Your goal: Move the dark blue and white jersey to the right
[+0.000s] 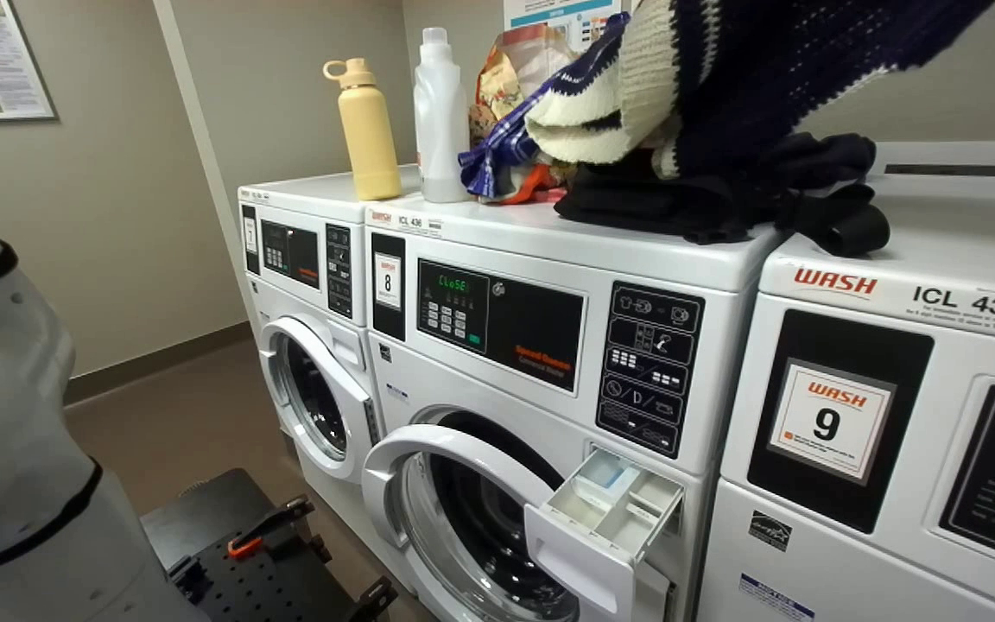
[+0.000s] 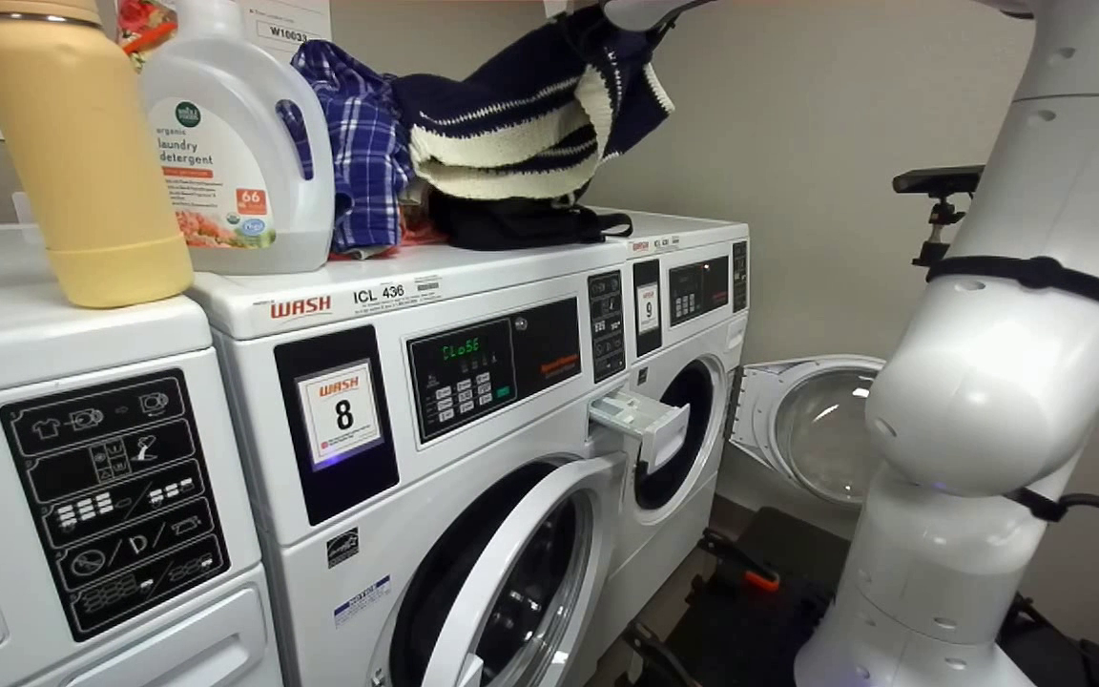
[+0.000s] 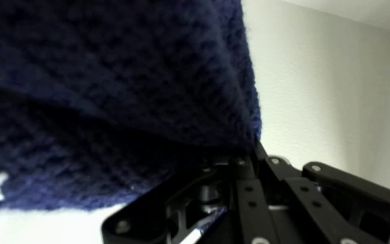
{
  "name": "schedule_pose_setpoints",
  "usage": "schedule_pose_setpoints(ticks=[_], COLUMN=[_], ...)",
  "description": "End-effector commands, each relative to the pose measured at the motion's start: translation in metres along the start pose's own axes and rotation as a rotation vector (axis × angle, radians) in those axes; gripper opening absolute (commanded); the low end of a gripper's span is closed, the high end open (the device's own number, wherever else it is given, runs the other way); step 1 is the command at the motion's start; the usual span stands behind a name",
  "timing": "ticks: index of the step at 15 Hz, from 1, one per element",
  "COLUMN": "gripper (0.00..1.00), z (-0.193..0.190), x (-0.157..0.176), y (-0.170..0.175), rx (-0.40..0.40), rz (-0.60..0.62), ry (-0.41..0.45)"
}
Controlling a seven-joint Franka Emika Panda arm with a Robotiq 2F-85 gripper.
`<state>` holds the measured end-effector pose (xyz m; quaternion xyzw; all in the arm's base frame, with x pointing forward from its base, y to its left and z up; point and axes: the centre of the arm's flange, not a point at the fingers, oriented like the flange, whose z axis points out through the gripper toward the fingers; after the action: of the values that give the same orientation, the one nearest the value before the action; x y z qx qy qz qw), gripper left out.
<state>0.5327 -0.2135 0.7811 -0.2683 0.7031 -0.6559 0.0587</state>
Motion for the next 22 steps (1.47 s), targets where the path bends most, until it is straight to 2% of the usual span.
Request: schedule_pose_setpoints(ticks=[1,3,6,11,14,15,17,22], gripper=[0.02,0.02,0.02,0.02,0.02,0.31,0.39,0.78], z=[0.014,0.030,0.045,0.048,0.047,0.045,0.041,0.008], x=[-0.006,-0.010,-0.033,-0.100,-0.120,-0.122,-0.118,-0.093], y=[0.006,0.004,0.009,0.035,0.048,0.053,0.059,0.046], rx=[0.042,0.048,0.048,0.074,0.062,0.045,0.026,0.072], rz=[0.035,0.041,0.036,0.062,0.080,0.077,0.079,0.060], ry=[0.037,0.037,-0.027,-0.364,-0.486,-0.505,-0.493,-0.483])
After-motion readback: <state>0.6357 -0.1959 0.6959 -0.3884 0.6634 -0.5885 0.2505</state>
